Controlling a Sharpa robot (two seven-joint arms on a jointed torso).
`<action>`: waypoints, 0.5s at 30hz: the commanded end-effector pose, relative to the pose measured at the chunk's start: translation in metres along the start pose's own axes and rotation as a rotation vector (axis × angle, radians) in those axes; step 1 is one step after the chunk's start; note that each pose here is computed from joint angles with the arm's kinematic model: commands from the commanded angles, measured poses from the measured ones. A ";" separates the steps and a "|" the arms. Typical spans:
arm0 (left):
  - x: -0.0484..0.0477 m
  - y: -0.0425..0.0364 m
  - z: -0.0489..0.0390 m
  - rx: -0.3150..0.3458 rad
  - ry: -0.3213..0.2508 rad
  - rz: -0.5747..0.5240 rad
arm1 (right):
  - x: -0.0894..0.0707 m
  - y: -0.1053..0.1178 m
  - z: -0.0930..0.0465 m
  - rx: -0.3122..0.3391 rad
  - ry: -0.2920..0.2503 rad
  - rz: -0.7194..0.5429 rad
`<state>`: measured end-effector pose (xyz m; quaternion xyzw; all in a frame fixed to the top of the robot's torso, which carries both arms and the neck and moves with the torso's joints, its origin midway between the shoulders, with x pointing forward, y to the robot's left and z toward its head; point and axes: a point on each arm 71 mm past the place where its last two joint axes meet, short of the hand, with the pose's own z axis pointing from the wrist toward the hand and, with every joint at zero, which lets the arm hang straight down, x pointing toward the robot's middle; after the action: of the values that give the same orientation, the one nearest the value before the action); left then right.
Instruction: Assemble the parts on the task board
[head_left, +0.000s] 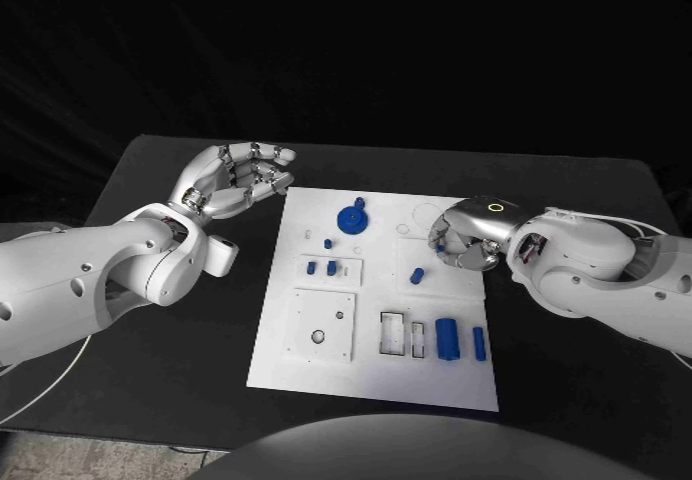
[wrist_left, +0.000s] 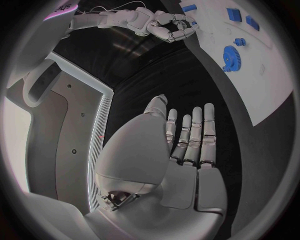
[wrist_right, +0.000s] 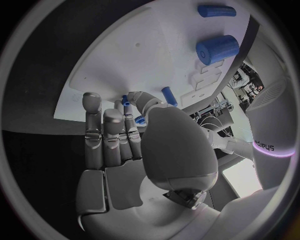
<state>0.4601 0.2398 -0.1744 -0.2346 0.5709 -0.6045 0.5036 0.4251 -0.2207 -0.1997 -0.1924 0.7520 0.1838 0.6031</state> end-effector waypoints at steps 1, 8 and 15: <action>0.0023 -0.0006 0.0008 0.005 0.016 0.003 | 0.005 -0.001 -0.001 -0.003 0.030 -0.005; 0.0024 0.0000 0.0010 0.001 0.016 0.005 | 0.004 -0.001 -0.001 -0.013 0.007 0.001; 0.0026 0.0006 0.0009 -0.003 0.016 0.005 | -0.004 0.004 -0.003 -0.038 -0.042 0.014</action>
<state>0.4606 0.2395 -0.1757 -0.2341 0.5750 -0.6010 0.5034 0.4226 -0.2212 -0.1974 -0.1919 0.7450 0.1943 0.6086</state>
